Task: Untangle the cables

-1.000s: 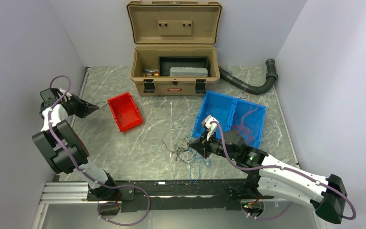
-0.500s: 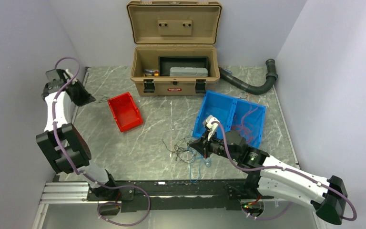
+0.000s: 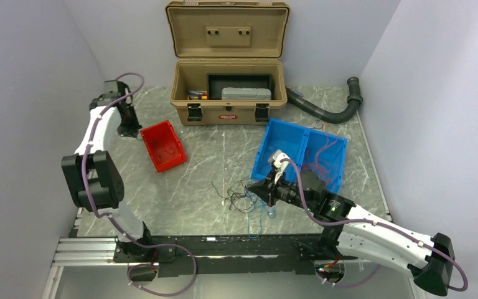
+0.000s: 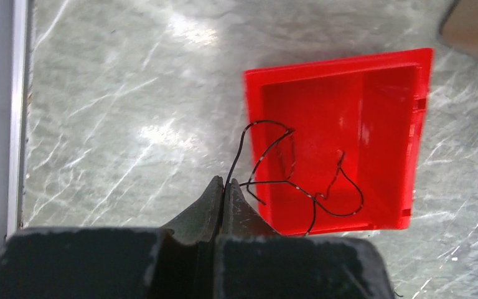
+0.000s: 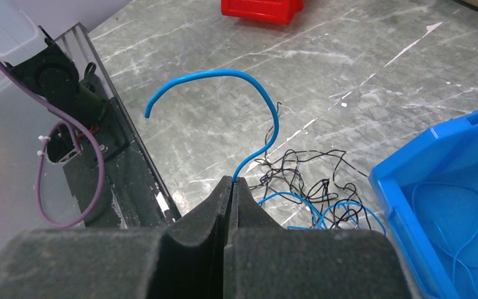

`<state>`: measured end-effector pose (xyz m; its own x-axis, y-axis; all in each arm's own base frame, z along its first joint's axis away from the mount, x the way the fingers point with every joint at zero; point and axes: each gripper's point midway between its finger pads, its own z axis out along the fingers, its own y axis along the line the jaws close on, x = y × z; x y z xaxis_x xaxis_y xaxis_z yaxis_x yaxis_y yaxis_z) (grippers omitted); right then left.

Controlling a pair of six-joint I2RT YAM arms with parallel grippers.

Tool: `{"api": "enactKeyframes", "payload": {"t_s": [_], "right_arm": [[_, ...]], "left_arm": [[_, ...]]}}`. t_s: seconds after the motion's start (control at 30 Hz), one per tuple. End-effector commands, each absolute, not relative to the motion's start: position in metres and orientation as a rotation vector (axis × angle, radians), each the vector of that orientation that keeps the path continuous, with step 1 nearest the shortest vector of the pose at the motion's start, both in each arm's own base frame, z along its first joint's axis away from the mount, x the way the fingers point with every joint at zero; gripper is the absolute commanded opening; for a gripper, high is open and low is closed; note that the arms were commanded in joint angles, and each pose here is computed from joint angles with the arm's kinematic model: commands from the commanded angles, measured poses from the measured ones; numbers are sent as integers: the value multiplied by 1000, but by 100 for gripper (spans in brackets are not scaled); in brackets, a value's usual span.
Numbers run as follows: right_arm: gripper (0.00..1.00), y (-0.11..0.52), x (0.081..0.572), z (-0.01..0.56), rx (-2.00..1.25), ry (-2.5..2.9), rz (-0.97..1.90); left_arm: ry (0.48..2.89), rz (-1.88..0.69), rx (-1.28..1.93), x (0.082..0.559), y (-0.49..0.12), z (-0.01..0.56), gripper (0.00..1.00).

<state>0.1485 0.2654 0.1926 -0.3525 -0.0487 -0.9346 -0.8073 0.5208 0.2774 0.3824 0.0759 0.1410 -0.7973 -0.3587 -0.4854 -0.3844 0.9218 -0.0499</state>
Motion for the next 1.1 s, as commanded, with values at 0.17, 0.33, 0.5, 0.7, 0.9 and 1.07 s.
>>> {"api": "enactKeyframes", "payload": {"t_s": [0.17, 0.33, 0.5, 0.7, 0.9, 1.07], "right_arm": [[0, 272, 147, 209, -724, 1695, 995], [0, 272, 148, 209, -724, 1697, 993], [0, 270, 148, 207, -715, 1704, 989], [0, 269, 162, 204, -697, 1769, 896], [0, 282, 168, 207, -721, 1811, 888], [0, 289, 172, 211, -711, 1821, 902]], "left_arm": [[2763, 256, -316, 410, 34, 99, 0], [2856, 297, -260, 413, 23, 70, 0], [2892, 230, -279, 415, 13, 63, 0], [2668, 21, -228, 413, -6, 134, 32], [2594, -83, -194, 394, -20, 178, 50], [2479, -167, -145, 370, -30, 215, 70]]}}
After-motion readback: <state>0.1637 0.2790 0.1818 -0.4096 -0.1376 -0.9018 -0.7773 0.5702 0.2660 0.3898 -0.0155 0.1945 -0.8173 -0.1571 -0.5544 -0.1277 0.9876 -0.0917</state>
